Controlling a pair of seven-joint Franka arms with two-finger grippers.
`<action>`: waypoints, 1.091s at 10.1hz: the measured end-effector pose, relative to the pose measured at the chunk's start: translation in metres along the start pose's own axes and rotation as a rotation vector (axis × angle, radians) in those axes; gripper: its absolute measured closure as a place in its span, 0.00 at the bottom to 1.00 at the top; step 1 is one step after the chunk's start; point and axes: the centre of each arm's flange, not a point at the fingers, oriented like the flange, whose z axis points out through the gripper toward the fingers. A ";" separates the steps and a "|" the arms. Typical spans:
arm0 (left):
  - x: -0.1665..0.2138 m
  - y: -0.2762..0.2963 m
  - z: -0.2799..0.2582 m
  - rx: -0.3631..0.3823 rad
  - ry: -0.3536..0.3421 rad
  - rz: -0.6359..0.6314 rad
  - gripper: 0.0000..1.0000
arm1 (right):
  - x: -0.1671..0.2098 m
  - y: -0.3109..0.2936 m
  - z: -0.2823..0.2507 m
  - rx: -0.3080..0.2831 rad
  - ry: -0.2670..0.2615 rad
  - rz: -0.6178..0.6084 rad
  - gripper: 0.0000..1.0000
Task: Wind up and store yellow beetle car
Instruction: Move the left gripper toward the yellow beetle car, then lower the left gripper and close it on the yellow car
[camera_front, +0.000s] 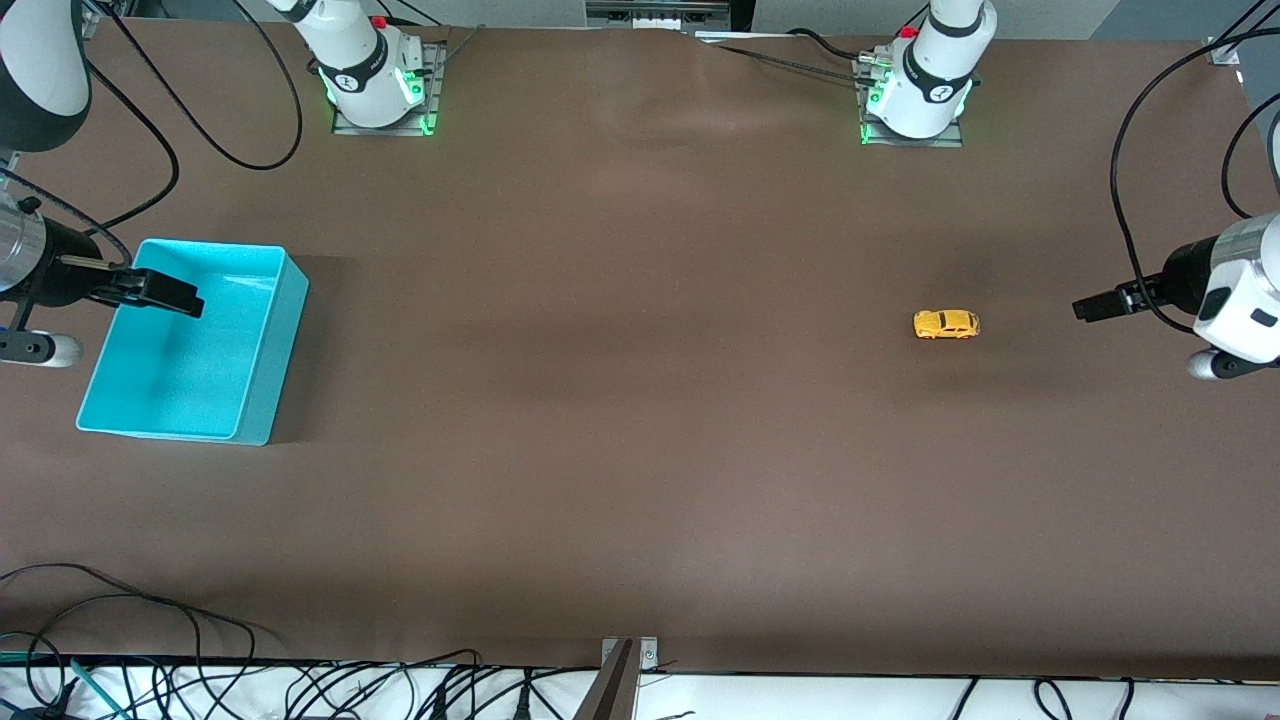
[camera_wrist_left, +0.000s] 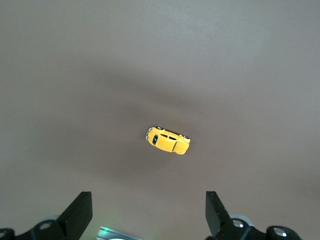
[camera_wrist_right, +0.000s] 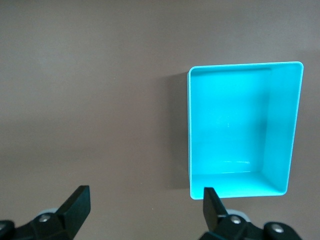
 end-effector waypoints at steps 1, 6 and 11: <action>0.004 0.002 0.016 0.004 -0.009 -0.073 0.00 | 0.000 0.000 0.000 0.000 0.000 0.000 0.00; 0.010 0.019 0.106 -0.043 0.072 -0.564 0.00 | 0.000 0.000 0.000 0.000 0.000 0.000 0.00; -0.007 0.048 0.183 -0.150 0.156 -0.946 0.00 | 0.000 0.000 0.000 0.000 0.000 0.000 0.00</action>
